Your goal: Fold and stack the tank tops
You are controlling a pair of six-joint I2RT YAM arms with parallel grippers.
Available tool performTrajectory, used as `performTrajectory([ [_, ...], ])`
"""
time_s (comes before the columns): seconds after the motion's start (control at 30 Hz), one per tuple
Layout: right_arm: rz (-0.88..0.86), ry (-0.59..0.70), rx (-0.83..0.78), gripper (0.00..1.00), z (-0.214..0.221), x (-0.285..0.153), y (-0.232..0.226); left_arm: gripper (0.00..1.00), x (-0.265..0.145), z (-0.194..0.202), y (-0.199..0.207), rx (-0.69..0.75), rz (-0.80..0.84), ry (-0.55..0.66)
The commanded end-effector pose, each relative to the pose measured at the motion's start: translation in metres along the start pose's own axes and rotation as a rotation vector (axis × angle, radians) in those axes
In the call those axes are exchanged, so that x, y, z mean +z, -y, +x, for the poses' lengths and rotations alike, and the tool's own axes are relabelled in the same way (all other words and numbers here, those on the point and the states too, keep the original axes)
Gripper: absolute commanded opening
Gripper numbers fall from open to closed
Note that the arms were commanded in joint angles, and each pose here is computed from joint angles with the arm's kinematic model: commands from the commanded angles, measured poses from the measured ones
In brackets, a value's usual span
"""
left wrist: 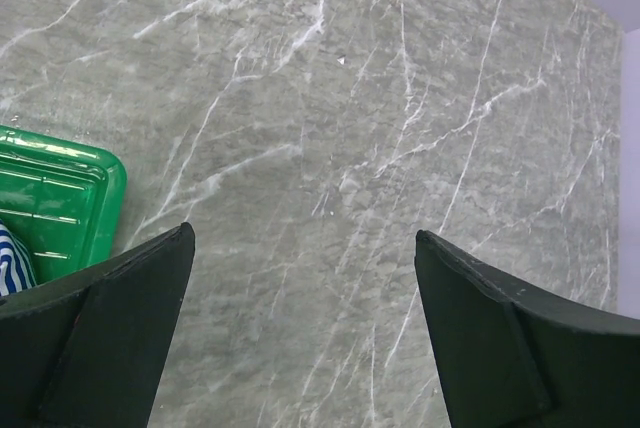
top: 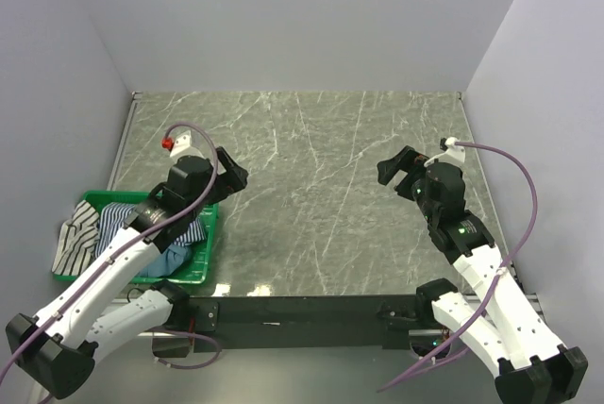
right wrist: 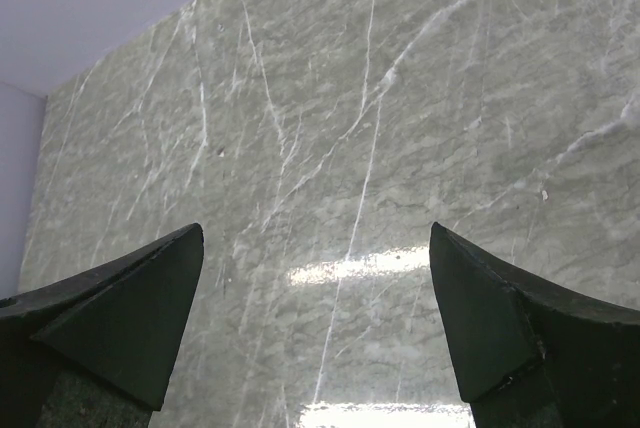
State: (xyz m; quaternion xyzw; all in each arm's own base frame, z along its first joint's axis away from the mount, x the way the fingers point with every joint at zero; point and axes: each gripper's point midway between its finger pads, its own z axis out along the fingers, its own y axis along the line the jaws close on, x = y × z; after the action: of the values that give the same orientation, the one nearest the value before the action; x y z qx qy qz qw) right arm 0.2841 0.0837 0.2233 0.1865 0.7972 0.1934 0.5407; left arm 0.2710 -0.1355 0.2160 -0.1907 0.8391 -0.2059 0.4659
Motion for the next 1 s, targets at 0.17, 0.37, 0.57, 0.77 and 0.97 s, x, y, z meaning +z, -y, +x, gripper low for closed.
performTrajectory([
  [0.17, -0.027, 0.006, -0.047, 1.0, -0.007, -0.004, -0.006, 0.97, -0.01, -0.01, -0.006, -0.062, -0.053, 0.024],
  [0.37, -0.045, -0.029, -0.047, 1.0, 0.004, -0.002, -0.006, 0.99, -0.025, -0.024, -0.07, -0.308, -0.419, 0.1],
  [0.57, -0.121, -0.053, -0.028, 1.0, 0.022, 0.004, -0.012, 0.99, -0.039, -0.018, -0.159, -0.448, -0.754, 0.051],
  [0.77, -0.103, -0.112, -0.031, 0.99, 0.036, 0.014, -0.009, 0.95, -0.036, 0.026, -0.206, -0.546, -0.961, -0.083],
  [0.97, -0.089, -0.131, -0.042, 0.98, 0.044, 0.019, -0.003, 0.83, -0.03, 0.053, -0.223, -0.583, -1.06, -0.127],
])
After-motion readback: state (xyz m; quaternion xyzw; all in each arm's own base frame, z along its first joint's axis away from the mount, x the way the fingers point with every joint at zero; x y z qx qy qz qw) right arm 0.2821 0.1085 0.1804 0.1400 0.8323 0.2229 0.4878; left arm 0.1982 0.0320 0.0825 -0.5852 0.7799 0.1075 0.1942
